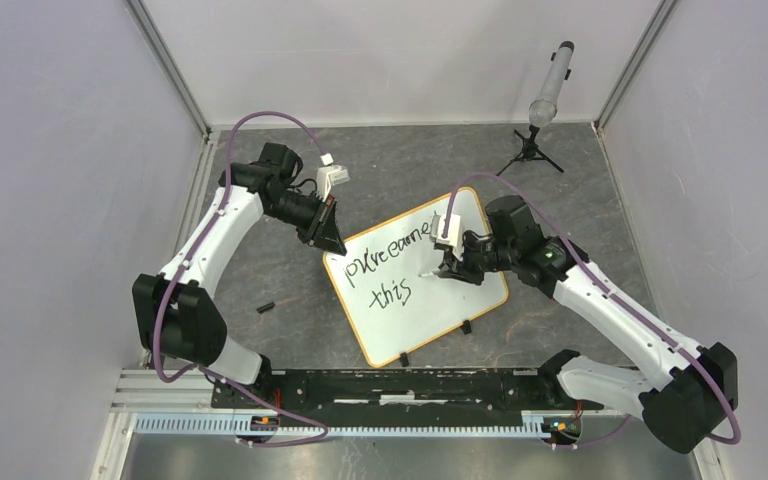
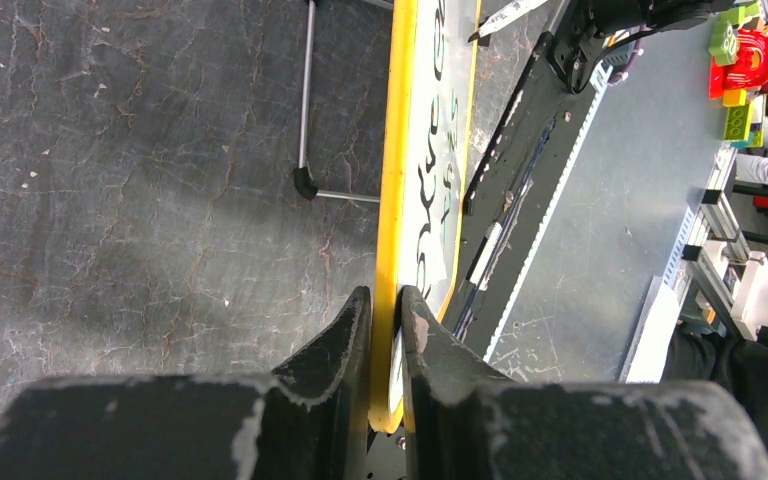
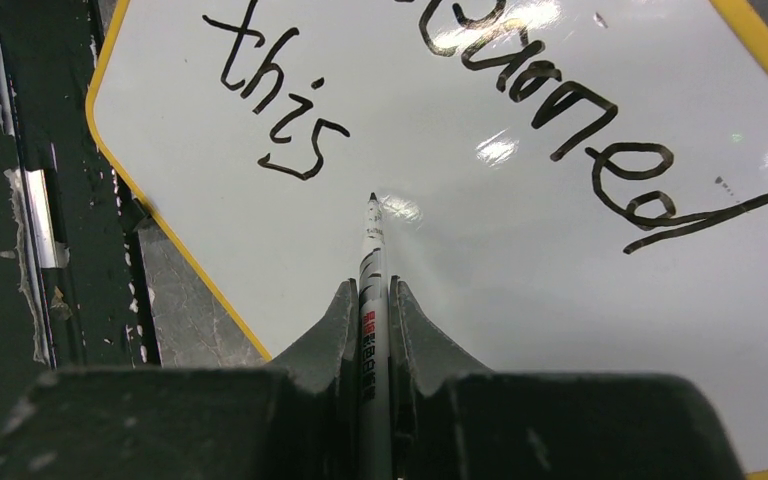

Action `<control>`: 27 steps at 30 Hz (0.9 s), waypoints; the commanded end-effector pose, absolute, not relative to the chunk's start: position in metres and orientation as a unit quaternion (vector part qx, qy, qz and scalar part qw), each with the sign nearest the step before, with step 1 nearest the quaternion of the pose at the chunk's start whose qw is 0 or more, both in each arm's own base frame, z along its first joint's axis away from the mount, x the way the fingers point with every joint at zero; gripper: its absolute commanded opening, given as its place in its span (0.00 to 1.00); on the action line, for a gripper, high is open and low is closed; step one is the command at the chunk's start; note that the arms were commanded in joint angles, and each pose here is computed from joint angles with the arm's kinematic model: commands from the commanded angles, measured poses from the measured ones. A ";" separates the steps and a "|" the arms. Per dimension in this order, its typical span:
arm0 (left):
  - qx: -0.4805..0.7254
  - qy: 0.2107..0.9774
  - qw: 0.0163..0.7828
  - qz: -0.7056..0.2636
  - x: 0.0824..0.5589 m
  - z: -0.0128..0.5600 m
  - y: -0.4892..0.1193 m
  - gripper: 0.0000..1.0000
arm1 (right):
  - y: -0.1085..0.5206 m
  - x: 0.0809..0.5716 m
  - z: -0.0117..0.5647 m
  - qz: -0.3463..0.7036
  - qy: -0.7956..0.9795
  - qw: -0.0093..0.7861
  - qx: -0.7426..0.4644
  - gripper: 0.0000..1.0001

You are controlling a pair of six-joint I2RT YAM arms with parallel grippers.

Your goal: Write a sentence on the whiteboard

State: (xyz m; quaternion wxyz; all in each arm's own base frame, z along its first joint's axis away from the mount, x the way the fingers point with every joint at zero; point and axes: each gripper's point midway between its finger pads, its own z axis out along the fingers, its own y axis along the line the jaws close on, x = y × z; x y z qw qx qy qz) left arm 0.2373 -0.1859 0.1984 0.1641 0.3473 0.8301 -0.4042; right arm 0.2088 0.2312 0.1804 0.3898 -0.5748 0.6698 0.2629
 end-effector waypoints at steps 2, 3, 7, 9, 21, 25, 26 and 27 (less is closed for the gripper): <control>0.371 0.825 0.179 -0.388 0.240 0.194 -0.185 0.02 | 0.232 0.210 0.171 0.256 0.665 0.388 -0.584 0.00; 0.371 0.825 0.178 -0.388 0.240 0.194 -0.185 0.03 | 0.231 0.211 0.170 0.253 0.667 0.389 -0.583 0.00; 0.371 0.825 0.178 -0.388 0.240 0.194 -0.185 0.02 | 0.226 0.213 0.161 0.239 0.674 0.383 -0.585 0.00; 0.372 0.825 0.178 -0.387 0.240 0.193 -0.185 0.02 | 0.223 0.210 0.154 0.235 0.677 0.377 -0.587 0.00; 0.373 0.824 0.179 -0.387 0.239 0.194 -0.185 0.02 | 0.219 0.214 0.162 0.220 0.677 0.387 -0.586 0.00; 0.373 0.823 0.180 -0.388 0.239 0.195 -0.185 0.02 | 0.222 0.226 0.177 0.208 0.675 0.403 -0.582 0.00; 0.373 0.823 0.182 -0.388 0.239 0.196 -0.185 0.02 | 0.222 0.228 0.179 0.206 0.675 0.406 -0.581 0.00; 0.374 0.822 0.183 -0.388 0.239 0.196 -0.185 0.02 | 0.222 0.231 0.181 0.203 0.675 0.408 -0.580 0.00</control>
